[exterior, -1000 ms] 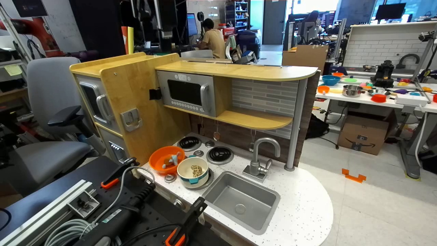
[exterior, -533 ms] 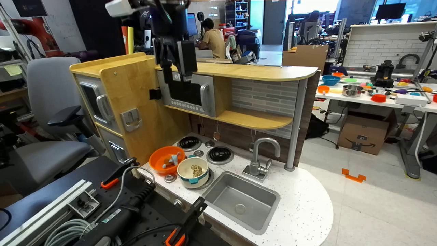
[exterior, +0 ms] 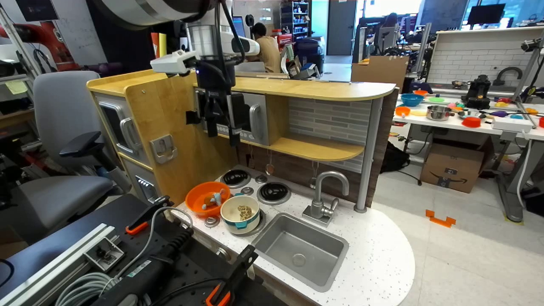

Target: Twist the pot on the stove to the left

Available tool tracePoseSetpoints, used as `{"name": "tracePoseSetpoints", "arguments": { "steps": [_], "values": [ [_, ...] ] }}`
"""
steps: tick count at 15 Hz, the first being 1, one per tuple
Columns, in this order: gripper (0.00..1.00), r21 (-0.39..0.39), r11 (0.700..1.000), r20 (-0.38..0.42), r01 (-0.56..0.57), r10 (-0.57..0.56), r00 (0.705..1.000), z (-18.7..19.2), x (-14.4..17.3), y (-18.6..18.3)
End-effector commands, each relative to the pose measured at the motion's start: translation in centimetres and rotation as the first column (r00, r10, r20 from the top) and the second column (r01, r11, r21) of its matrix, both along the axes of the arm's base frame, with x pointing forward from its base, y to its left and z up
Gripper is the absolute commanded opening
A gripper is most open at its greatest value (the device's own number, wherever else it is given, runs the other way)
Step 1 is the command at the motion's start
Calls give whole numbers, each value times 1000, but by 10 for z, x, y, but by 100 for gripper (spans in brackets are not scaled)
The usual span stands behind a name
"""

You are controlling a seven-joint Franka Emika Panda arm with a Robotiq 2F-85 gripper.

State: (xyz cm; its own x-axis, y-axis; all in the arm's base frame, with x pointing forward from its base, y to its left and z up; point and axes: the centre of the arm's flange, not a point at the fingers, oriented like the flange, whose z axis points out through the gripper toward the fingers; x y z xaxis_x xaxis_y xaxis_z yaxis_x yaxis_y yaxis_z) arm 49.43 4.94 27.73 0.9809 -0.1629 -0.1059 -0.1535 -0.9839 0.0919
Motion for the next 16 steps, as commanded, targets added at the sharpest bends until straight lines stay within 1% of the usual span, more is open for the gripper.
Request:
{"name": "tracePoseSetpoints", "arguments": {
  "steps": [1,5,8,12,13,14,16],
  "values": [
    [100,-42,999,0,19,-19,1000,-29,33,8],
    [100,-75,997,-17,-33,32,999,-71,58,17],
    [100,-75,991,-47,-106,103,994,-103,76,29],
    [100,-60,977,-81,-204,198,977,-143,87,50],
    [100,-67,972,-89,-223,217,972,-153,88,56],
    [100,-62,967,-89,-247,241,966,-161,89,63],
    [100,-79,959,-82,-273,267,960,-176,91,73]
  ]
}}
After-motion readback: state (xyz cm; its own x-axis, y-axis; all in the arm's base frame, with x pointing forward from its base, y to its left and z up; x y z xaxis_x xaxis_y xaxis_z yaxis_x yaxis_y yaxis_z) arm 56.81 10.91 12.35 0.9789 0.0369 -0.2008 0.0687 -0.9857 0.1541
